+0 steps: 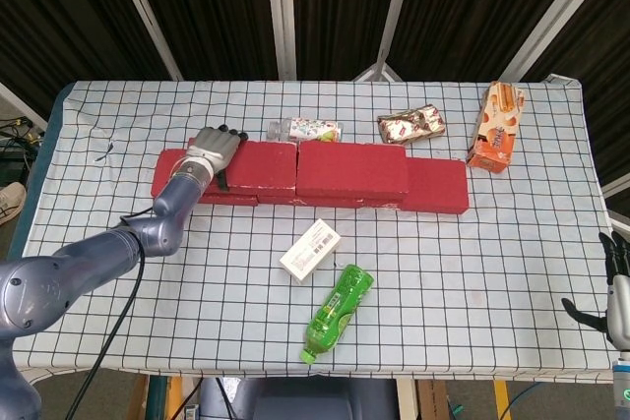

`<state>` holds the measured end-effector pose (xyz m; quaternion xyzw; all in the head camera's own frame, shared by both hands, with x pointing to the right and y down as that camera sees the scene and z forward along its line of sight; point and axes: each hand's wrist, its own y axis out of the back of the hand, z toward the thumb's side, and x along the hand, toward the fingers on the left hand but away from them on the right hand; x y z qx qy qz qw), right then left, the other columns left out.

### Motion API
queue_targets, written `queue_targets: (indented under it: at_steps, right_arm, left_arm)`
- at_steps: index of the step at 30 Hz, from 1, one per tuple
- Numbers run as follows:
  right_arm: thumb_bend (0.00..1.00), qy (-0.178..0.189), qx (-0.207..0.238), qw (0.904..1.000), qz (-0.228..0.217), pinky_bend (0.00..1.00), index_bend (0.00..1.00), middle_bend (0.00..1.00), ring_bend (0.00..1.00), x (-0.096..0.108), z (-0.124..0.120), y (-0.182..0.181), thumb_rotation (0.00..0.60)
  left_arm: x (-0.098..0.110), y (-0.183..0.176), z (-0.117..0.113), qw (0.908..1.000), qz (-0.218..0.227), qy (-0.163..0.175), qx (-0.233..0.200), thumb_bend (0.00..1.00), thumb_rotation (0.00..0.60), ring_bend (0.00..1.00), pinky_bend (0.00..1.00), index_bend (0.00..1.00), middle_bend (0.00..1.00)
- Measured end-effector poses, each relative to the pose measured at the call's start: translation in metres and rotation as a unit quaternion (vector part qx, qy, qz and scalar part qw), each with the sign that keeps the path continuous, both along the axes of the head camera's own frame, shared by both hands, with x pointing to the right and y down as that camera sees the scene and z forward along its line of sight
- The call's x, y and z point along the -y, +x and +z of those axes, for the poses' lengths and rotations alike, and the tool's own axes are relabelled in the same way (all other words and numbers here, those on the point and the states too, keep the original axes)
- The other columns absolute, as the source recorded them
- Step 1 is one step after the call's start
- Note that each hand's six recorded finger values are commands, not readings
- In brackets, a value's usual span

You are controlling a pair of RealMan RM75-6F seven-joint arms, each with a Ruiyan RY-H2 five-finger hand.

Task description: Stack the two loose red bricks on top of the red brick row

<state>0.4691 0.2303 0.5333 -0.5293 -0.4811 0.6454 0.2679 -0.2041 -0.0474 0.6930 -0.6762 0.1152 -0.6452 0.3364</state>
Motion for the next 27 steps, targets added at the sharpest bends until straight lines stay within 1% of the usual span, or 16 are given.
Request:
queue_targets:
  at_steps: [5, 11, 19, 27]
  right_arm:
    - [0.21, -0.001, 0.001, 1.0000, 0.002, 0.00, 0.00, 0.00, 0.00, -0.0004, -0.0001, 0.0004, 0.600]
    - [0.21, -0.006, 0.001, 1.0000, 0.004, 0.00, 0.00, 0.00, 0.00, -0.0011, 0.0001, 0.0008, 0.600]
    - [0.21, -0.007, 0.001, 1.0000, 0.006, 0.00, 0.00, 0.00, 0.00, -0.0011, 0.0000, 0.0011, 0.600]
    - [0.21, -0.010, -0.001, 0.9999, 0.006, 0.00, 0.00, 0.00, 0.00, -0.0011, 0.0002, 0.0016, 0.600]
  left_arm:
    - [-0.0004, 0.0012, 0.0000, 1.0000, -0.001, 0.000, 0.000, 0.04, 0.600, 0.06, 0.20, 0.11, 0.09]
    - [-0.0001, 0.0017, -0.0005, 1.0000, -0.004, 0.003, 0.001, 0.00, 0.600, 0.03, 0.19, 0.10, 0.08]
    - [-0.0009, 0.0013, -0.0002, 1.0000, -0.007, 0.000, 0.005, 0.00, 0.600, 0.00, 0.18, 0.06, 0.00]
    - [-0.0005, 0.0014, -0.0005, 0.9999, -0.008, -0.001, 0.007, 0.00, 0.600, 0.00, 0.17, 0.04, 0.00]
